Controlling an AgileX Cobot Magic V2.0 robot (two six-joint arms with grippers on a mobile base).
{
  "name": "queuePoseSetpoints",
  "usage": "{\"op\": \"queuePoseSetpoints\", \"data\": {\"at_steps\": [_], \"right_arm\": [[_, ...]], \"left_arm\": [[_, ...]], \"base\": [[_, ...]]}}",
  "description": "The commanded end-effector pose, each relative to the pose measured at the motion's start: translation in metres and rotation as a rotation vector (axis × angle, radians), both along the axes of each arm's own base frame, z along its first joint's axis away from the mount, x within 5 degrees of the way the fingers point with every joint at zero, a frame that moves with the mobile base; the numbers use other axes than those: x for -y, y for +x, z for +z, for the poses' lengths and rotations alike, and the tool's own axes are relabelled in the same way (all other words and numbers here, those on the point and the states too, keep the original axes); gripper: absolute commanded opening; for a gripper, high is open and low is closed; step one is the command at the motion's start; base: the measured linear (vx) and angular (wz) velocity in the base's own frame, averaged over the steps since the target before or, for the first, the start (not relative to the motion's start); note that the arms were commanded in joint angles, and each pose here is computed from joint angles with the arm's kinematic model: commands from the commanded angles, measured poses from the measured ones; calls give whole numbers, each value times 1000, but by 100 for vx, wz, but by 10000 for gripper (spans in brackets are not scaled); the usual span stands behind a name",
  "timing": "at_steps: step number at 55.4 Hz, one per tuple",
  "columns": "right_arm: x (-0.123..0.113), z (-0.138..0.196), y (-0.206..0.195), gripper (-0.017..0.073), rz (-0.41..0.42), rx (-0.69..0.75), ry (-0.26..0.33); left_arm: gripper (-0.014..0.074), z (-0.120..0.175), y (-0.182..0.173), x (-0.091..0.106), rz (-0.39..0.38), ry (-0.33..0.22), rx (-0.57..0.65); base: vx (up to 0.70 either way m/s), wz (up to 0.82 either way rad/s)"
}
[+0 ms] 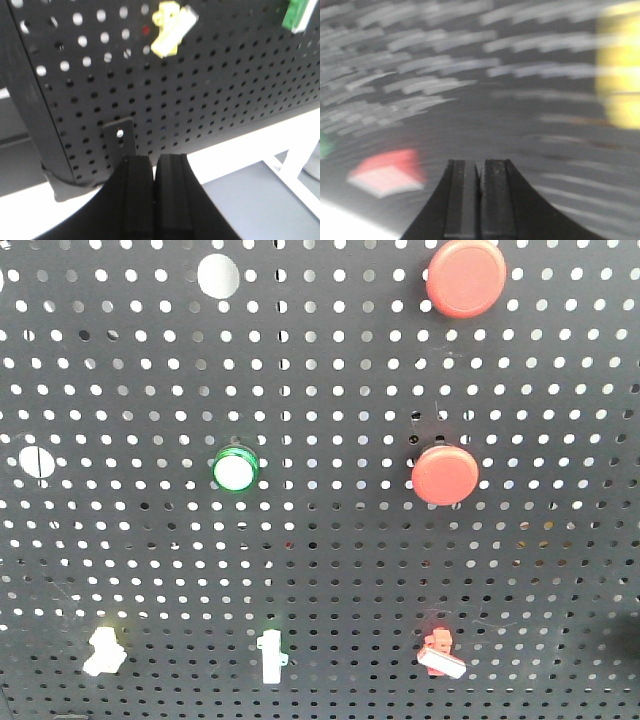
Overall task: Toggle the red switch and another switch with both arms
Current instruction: 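Flip the red-and-white toggle switch with the right gripper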
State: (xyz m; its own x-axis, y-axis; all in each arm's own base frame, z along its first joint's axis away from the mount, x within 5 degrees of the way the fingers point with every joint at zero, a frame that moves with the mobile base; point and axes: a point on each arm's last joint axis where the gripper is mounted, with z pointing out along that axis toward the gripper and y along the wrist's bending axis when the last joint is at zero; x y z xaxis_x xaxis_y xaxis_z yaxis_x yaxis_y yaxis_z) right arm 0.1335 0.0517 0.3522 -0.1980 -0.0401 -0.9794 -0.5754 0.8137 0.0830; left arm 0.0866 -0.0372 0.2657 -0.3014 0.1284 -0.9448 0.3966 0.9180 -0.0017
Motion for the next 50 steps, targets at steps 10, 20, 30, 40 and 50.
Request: {"op": "queuePoseSetpoints", "data": {"at_steps": [10, 20, 30, 40, 50], "right_arm": [[-44, 0, 19, -6, 327, 32, 69], [-53, -2, 23, -6, 257, 37, 52], [-52, -7, 34, -6, 147, 29, 25], [-56, -17, 45, -6, 139, -20, 5], [-64, -37, 60, -6, 175, -112, -19]], "left_arm": [[3, 16, 3, 1, 8, -48, 102], [3, 15, 3, 1, 8, -47, 102], [3, 16, 3, 1, 8, -47, 103], [3, 15, 3, 1, 8, -47, 102], [3, 15, 3, 1, 8, -47, 102]], "base": [[0, 0], [0, 0], [0, 0], [0, 0], [0, 0]]}}
